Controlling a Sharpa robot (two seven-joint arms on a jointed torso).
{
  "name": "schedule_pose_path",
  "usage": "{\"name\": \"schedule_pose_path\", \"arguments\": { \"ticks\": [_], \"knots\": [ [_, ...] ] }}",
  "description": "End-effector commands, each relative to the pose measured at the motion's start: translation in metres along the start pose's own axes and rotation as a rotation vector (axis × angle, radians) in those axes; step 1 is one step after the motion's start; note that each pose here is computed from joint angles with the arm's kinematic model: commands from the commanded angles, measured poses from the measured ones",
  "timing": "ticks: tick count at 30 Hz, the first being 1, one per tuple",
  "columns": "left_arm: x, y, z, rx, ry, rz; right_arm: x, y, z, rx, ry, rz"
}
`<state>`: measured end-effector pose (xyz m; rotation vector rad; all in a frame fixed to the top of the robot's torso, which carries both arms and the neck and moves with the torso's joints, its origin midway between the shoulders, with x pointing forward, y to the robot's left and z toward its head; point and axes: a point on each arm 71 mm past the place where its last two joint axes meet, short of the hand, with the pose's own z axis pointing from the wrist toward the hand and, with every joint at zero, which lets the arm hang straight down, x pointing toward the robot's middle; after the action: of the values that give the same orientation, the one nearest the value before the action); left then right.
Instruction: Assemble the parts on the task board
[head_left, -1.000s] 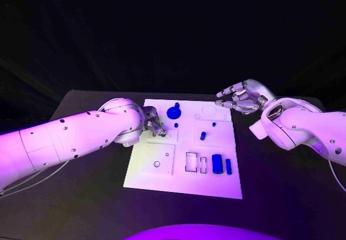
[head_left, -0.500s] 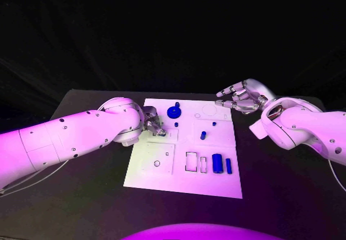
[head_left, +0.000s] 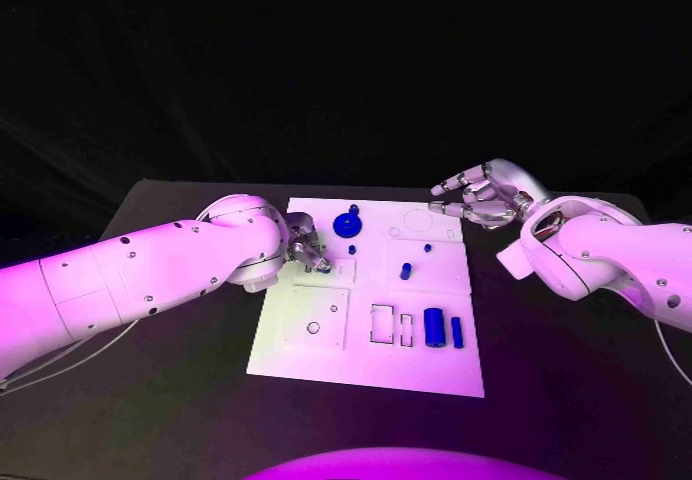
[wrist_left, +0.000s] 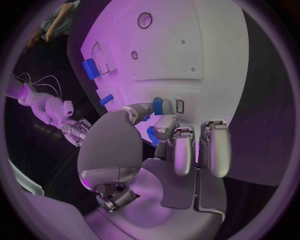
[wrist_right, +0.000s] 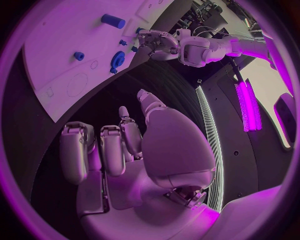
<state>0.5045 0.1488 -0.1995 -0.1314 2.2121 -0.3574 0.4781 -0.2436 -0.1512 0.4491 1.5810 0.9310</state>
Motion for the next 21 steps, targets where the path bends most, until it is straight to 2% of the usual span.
{"name": "schedule_pose_path", "arguments": {
  "ticks": [1, 21],
  "knots": [
    [0.0038, -0.0017, 0.0011, -0.002, 0.040, 0.009, 0.0016, 0.0007, 0.0000, -0.007, 0.014, 0.000],
    [0.0031, -0.0066, 0.0061, -0.007, 0.052, -0.007, 0.0018, 0.0011, -0.0008, -0.008, 0.015, 0.001]
  ]
}}
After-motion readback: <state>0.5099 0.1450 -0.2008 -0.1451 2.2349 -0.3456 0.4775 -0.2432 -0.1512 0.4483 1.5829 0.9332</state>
